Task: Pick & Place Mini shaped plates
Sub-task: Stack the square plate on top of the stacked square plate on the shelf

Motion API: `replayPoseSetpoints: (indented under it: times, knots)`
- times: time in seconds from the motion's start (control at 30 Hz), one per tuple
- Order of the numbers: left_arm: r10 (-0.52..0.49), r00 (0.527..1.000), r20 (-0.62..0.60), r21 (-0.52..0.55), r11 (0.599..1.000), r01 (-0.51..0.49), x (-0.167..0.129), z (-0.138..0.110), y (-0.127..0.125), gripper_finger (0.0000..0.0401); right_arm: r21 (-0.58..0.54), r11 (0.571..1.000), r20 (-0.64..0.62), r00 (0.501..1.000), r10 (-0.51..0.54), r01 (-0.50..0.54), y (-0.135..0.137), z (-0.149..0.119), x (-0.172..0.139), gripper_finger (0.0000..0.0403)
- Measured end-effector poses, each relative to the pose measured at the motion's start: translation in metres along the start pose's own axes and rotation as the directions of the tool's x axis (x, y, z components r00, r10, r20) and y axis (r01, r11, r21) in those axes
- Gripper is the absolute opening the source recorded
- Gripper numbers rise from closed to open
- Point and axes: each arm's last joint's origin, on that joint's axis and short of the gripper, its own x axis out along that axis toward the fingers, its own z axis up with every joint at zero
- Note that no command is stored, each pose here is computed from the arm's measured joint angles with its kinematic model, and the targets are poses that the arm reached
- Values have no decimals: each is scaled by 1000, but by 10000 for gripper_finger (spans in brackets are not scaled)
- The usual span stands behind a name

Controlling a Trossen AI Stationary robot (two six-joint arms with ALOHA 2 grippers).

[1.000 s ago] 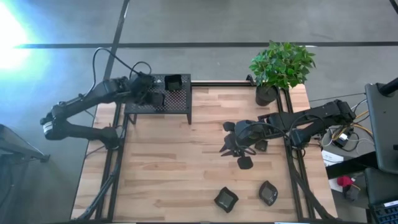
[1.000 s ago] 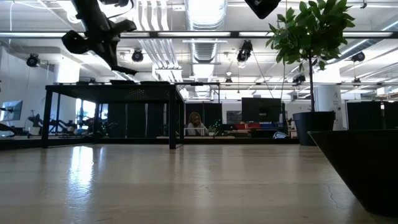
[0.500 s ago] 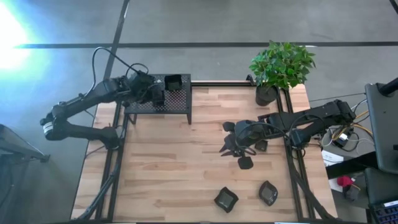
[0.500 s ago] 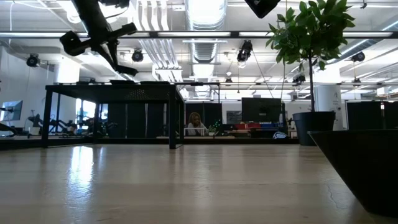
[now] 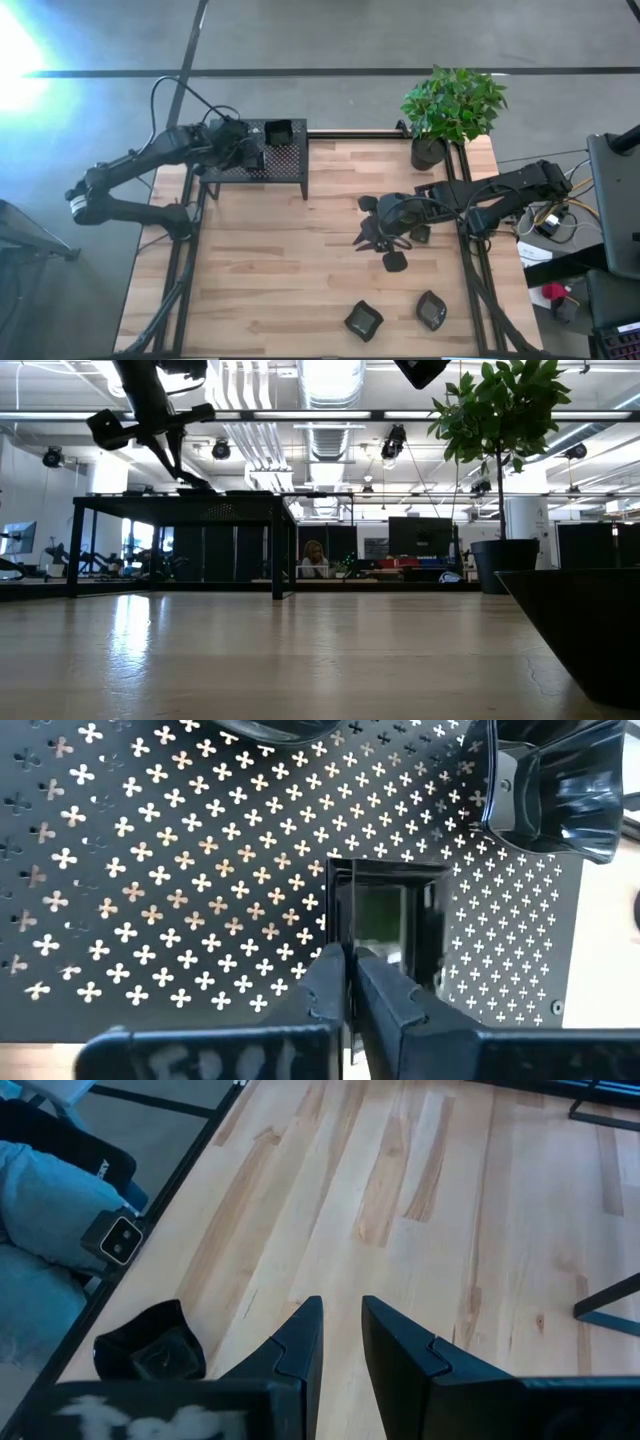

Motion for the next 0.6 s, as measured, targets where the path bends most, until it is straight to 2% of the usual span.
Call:
replayPoseSetpoints:
  times: [0.17, 0.43, 0.6]
  knots:
    - [19, 1000, -7, 4, 1000, -19, 7, 0, -4, 26, 5, 1000, 2, 1000, 0, 0, 0, 0, 0, 68]
    - [-56, 998, 1, -5, 998, 56, 11, 2, -14, 51, 11, 1000, 6, 1000, 0, 0, 0, 1, 0, 68]
    - [-51, 999, -10, -7, 999, 50, 11, 2, -13, 60, 15, 1000, 6, 1000, 0, 0, 0, 1, 0, 68]
